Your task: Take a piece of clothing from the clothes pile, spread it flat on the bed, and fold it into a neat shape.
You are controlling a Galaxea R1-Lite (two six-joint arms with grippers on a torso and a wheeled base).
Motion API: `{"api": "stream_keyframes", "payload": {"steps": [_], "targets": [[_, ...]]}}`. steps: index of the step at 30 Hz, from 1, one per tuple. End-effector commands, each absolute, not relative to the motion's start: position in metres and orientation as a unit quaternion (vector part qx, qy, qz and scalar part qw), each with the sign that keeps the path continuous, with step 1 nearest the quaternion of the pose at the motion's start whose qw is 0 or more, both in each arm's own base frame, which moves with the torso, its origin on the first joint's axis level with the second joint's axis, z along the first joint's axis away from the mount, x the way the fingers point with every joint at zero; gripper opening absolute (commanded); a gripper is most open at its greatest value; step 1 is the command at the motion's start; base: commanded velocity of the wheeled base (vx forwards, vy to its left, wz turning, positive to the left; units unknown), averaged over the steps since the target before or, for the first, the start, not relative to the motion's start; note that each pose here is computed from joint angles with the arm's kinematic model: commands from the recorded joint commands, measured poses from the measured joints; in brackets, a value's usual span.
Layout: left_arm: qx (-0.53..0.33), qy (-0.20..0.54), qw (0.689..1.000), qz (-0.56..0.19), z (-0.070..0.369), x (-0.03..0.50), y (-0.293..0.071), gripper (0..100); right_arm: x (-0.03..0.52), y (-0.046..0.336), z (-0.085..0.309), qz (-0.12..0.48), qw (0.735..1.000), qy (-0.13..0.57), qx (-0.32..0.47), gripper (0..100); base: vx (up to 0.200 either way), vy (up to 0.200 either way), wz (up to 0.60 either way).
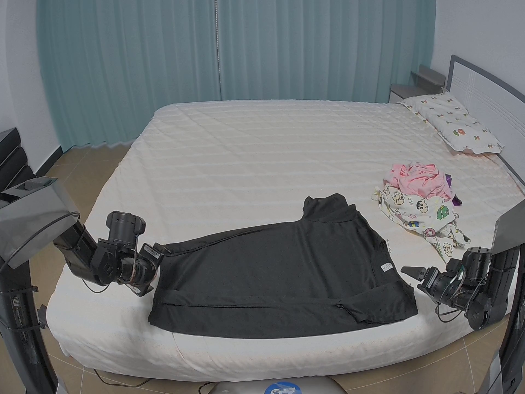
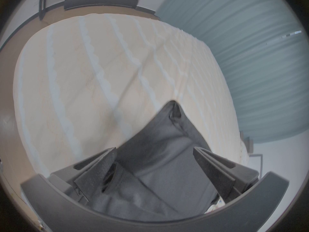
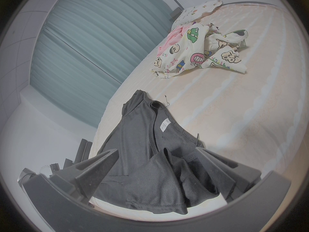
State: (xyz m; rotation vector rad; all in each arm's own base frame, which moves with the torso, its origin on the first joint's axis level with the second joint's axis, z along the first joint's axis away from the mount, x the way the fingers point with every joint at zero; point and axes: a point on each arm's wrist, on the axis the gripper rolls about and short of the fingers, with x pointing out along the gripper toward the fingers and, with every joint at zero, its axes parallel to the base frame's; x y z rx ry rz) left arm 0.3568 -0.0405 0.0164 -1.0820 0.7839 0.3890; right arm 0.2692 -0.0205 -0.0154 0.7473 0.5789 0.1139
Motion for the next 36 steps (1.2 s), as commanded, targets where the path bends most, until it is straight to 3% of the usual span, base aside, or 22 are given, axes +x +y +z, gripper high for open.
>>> {"api": "stream_keyframes", "payload": {"steps": [1,8,16,28,36], "targets": [[-0.506,0.351,0.765,0.189,0.015,0.355,-0.029,100,0.268,-0.021,-0.014,0.056,0.89,0.274,0.359,100,0.0,0.0,0.0],[-0.506,0.38,0.759,0.153,0.029,0.328,-0.033,100,0.267,-0.02,-0.015,0.055,0.889,0.277,0.36,100,0.0,0.0,0.0],[-0.467,0.423,0.768,0.112,0.024,0.312,-0.077,100,0.265,-0.02,-0.012,0.056,0.889,0.276,0.36,100,0.0,0.0,0.0],[-0.395,0.439,0.796,0.132,0.002,0.292,-0.119,100,0.263,-0.019,-0.013,0.056,0.888,0.281,0.36,100,0.0,0.0,0.0],[-0.39,0.442,0.798,0.129,0.005,0.285,-0.121,100,0.263,-0.019,-0.013,0.056,0.888,0.281,0.36,100,0.0,0.0,0.0]]}}
